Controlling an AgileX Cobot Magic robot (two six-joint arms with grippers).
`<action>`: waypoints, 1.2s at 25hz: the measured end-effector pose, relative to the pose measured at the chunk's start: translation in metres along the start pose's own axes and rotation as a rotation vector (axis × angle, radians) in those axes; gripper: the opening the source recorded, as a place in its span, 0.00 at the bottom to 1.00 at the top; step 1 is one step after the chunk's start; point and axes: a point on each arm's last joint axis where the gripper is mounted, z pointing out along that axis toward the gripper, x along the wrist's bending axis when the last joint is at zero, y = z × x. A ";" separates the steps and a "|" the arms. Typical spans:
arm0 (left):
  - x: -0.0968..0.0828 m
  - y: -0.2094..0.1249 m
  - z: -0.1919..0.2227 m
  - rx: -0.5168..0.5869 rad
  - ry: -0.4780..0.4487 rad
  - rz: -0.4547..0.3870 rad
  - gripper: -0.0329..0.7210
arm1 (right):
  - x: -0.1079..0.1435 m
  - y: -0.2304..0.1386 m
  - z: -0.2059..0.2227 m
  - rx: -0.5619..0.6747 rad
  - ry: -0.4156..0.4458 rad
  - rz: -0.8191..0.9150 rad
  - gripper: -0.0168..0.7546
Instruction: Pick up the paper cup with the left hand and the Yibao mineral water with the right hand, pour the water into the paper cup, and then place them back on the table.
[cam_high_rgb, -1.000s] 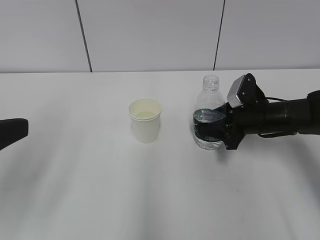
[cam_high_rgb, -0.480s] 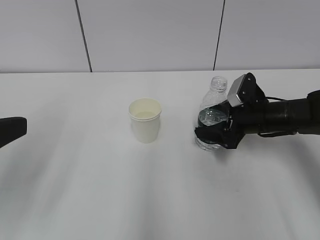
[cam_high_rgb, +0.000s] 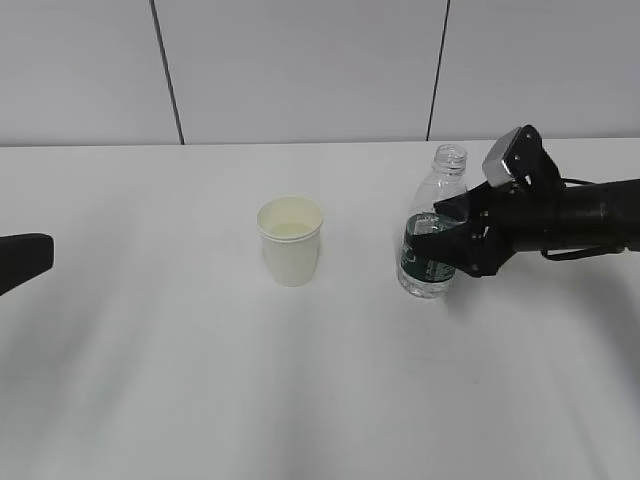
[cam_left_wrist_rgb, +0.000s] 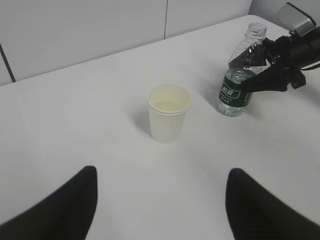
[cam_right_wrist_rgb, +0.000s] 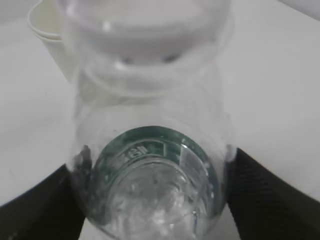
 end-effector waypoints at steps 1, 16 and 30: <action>0.000 0.000 0.000 0.000 0.000 0.000 0.69 | 0.000 0.002 -0.003 0.005 0.003 -0.004 0.82; 0.000 0.000 0.000 0.000 0.005 0.000 0.69 | 0.014 0.013 -0.016 0.067 0.140 -0.017 0.79; 0.001 0.000 0.000 0.000 0.007 0.000 0.69 | 0.013 0.012 -0.017 0.094 0.131 -0.027 0.84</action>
